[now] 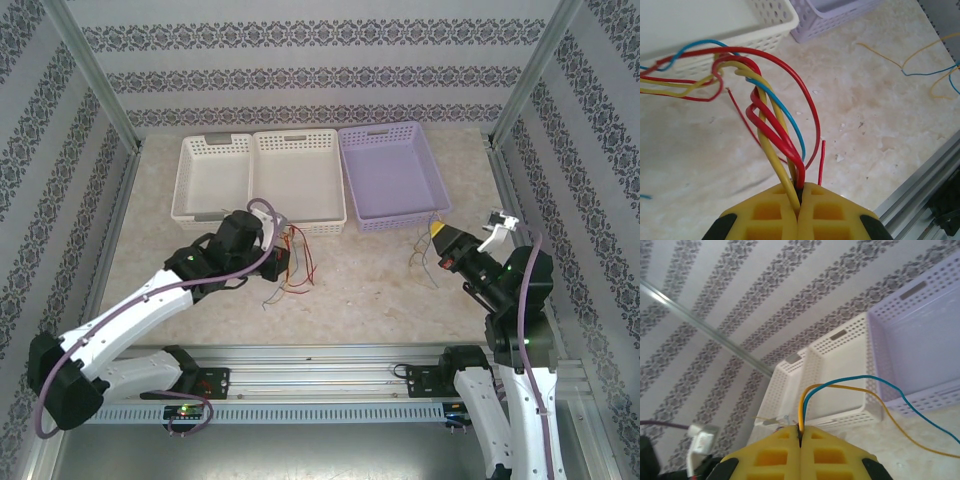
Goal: Untangle the cables
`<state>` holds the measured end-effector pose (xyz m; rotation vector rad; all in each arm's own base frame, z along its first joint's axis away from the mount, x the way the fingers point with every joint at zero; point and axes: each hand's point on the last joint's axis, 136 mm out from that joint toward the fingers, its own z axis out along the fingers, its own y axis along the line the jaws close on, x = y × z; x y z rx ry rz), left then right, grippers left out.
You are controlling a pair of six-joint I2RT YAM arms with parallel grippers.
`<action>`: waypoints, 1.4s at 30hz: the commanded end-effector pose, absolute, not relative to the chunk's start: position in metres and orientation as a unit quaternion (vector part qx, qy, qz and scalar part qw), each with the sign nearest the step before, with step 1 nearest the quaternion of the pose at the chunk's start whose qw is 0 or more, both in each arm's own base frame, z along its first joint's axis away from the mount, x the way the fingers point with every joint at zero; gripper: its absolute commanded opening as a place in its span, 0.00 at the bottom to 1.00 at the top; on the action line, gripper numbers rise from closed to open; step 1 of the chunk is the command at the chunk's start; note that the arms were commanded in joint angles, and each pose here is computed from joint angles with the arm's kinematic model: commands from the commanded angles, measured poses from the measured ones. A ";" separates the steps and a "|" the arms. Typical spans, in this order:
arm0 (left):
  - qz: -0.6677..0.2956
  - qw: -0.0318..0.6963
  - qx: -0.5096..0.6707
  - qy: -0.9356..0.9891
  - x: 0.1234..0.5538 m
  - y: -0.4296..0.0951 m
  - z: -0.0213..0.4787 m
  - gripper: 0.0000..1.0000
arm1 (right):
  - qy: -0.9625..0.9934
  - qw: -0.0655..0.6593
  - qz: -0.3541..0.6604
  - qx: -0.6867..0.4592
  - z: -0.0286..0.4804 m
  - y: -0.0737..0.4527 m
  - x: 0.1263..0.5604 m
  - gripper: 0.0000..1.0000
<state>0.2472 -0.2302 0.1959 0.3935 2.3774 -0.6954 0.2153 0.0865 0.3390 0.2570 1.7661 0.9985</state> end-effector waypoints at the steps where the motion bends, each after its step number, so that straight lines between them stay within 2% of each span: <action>1: -0.295 0.333 0.132 0.886 0.258 -0.251 0.199 0.00 | 0.713 0.523 0.463 0.061 0.367 0.102 0.207 0.00; 9: -0.311 0.309 0.126 0.890 0.270 -0.287 0.162 0.00 | 0.709 0.481 0.515 0.010 0.367 0.130 0.204 0.00; 14: -0.321 0.302 0.130 0.888 0.282 -0.308 0.151 0.13 | 0.723 0.459 0.515 -0.019 0.358 0.149 0.203 0.00; 16: -0.333 0.310 0.135 0.880 0.285 -0.315 0.158 0.21 | 0.727 0.459 0.510 -0.028 0.355 0.153 0.202 0.00; 17: -0.341 0.317 0.140 0.874 0.286 -0.317 0.164 0.28 | 0.728 0.459 0.508 -0.031 0.355 0.155 0.202 0.00; 20: -0.364 0.347 0.159 0.850 0.286 -0.322 0.190 0.59 | 0.732 0.456 0.505 -0.042 0.352 0.160 0.202 0.00; 24: -0.389 0.387 0.187 0.815 0.283 -0.325 0.222 0.78 | 0.735 0.451 0.505 -0.043 0.347 0.162 0.205 0.00; 30: -0.422 0.416 0.210 0.778 0.277 -0.329 0.255 0.83 | 0.733 0.446 0.511 -0.048 0.346 0.165 0.206 0.00; 42: -0.548 0.384 0.238 0.704 0.254 -0.360 0.286 0.84 | 0.734 0.424 0.526 -0.061 0.341 0.175 0.202 0.00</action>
